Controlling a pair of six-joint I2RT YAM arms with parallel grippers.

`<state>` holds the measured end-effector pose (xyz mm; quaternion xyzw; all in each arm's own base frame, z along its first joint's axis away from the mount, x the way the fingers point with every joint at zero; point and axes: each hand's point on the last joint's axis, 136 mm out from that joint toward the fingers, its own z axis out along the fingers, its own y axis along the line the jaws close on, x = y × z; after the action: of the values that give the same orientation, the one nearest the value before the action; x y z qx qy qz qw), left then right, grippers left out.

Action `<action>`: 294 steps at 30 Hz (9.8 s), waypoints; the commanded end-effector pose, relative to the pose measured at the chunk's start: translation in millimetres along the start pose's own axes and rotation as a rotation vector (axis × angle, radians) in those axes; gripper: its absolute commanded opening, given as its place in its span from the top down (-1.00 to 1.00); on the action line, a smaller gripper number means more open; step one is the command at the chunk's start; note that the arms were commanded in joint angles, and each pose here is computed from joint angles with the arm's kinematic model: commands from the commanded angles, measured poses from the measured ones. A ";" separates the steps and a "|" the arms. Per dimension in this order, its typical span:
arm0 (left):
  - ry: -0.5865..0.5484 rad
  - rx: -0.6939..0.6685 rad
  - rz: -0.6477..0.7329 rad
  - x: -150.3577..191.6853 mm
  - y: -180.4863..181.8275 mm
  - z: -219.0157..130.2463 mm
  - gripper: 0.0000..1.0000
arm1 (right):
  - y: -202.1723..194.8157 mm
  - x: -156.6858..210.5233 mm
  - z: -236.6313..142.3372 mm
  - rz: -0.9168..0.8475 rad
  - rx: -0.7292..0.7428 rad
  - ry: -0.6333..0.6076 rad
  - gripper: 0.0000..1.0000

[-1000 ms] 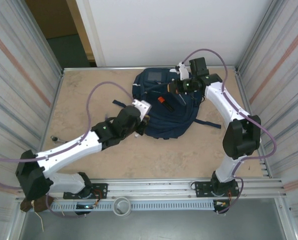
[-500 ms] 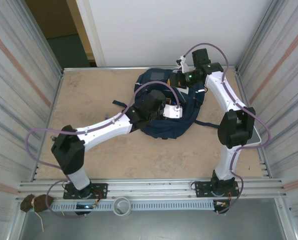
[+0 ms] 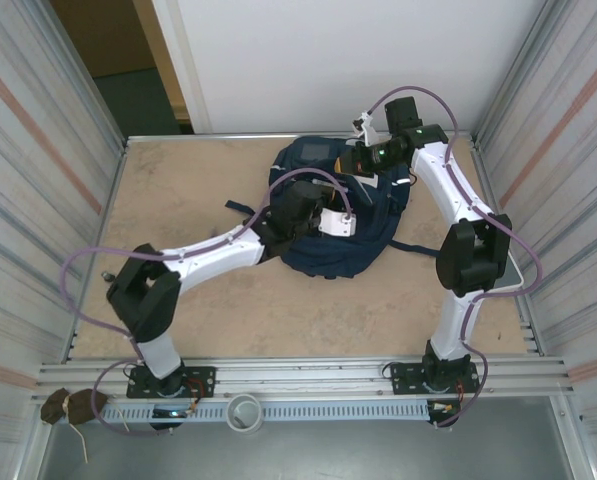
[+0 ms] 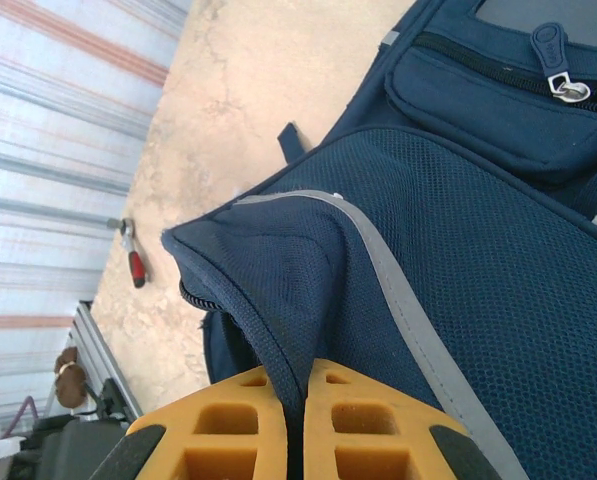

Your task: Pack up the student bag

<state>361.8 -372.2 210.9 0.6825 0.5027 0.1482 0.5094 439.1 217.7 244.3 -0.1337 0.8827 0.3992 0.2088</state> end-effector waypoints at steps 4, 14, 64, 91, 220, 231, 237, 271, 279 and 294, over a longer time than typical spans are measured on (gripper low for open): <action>0.090 -0.138 -0.618 36.4 26.6 -80.0 -0.15 | 21.1 -17.0 -18.7 -0.066 -0.049 -0.073 1.00; 0.614 -0.162 -1.656 232.3 -59.4 -149.3 -0.44 | 14.3 -12.4 -18.2 -0.060 -0.030 -0.076 1.00; 0.033 -0.077 -0.355 47.1 40.7 -85.2 0.90 | 16.9 -15.9 -15.9 -0.052 -0.052 -0.043 1.00; 0.028 0.002 0.042 12.7 24.6 -58.8 0.82 | 20.1 -10.0 -11.3 -0.064 -0.030 -0.013 1.00; -0.085 0.555 -0.006 26.5 -127.2 -21.4 0.11 | -68.0 138.6 -70.0 0.179 0.334 -0.213 -0.19; -0.117 0.561 -0.274 20.4 -122.0 -25.8 0.79 | -46.9 153.1 -61.0 0.041 0.351 -0.202 -0.16; -0.206 0.546 -0.502 20.0 -103.6 -31.8 1.00 | -26.1 160.8 -39.8 -0.098 0.304 -0.207 -0.14; -0.321 0.572 -0.780 27.5 -74.6 -44.5 1.00 | 17.0 201.3 51.9 -0.384 0.258 -0.297 0.26; -0.283 0.540 -0.778 34.2 -73.1 -42.3 1.00 | 13.2 205.3 55.4 -0.383 0.304 -0.319 0.77; -0.213 0.462 -0.680 76.2 -77.5 -55.2 1.00 | -42.1 210.4 -4.0 -0.223 0.432 -0.298 1.00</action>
<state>302.0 -304.2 139.2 0.5924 0.6530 -0.2614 0.3929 274.3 202.1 135.2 -0.1550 0.8619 0.2148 0.4324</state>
